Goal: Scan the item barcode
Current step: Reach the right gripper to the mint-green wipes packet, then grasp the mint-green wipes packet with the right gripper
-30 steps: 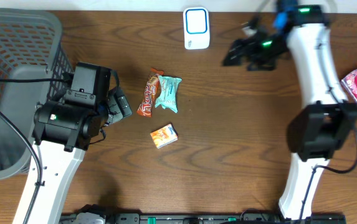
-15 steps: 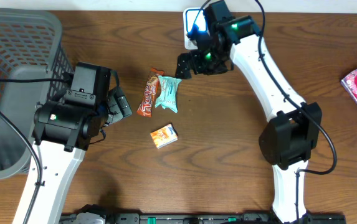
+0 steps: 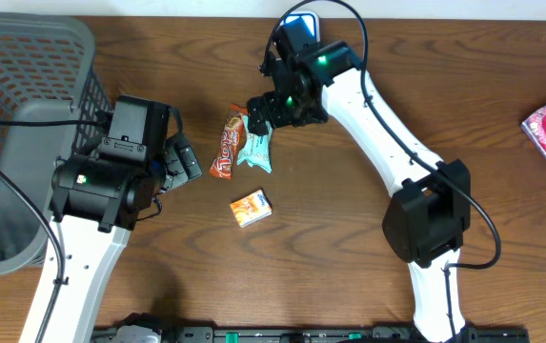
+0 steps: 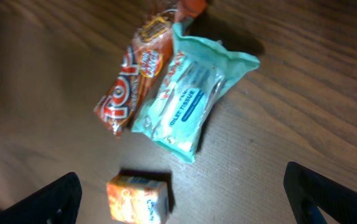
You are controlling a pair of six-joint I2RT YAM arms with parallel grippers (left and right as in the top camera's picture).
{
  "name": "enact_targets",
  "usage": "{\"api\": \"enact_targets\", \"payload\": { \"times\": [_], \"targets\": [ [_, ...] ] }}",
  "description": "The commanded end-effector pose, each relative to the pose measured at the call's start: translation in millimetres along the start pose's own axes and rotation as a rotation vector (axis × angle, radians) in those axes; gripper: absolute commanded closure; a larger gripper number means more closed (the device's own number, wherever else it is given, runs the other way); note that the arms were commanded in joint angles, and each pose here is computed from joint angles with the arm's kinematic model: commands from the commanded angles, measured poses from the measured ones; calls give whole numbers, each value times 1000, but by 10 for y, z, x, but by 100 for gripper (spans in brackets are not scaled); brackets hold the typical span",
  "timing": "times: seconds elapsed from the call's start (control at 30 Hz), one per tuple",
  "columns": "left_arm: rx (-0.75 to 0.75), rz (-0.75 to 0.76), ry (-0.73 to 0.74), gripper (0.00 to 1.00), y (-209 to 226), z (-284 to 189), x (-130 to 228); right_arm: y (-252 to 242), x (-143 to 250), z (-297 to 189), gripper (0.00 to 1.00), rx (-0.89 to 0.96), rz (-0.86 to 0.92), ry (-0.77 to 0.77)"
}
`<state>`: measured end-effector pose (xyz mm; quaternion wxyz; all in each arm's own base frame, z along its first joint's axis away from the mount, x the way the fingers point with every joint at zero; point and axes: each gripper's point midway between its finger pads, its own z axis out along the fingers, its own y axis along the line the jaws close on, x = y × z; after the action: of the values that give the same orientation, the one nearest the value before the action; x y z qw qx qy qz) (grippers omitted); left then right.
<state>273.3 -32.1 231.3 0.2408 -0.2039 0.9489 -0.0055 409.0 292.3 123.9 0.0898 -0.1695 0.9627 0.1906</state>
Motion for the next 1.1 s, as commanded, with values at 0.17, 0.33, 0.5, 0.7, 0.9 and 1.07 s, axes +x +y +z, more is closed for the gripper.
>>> {"api": "enact_targets", "payload": {
  "times": [0.17,0.33,0.5,0.7,0.9,1.07],
  "targets": [
    [-2,-6,-9,2,9,-23,-29,-104,139,133,1,40,69,33],
    [-2,-6,-9,2,8,-23,-30,-151,149,294,1,36,84,20],
    [-2,-6,-9,2,8,-23,-30,-209,290,519,1,41,152,41],
    [-2,-6,-9,2,8,-23,-30,-297,448,751,5,45,288,56],
    [-2,-6,-9,2,8,-23,-30,-223,374,801,10,-10,284,27],
    [-2,-6,-9,2,8,-23,-30,-243,302,800,13,-1,290,-5]
  ]
}}
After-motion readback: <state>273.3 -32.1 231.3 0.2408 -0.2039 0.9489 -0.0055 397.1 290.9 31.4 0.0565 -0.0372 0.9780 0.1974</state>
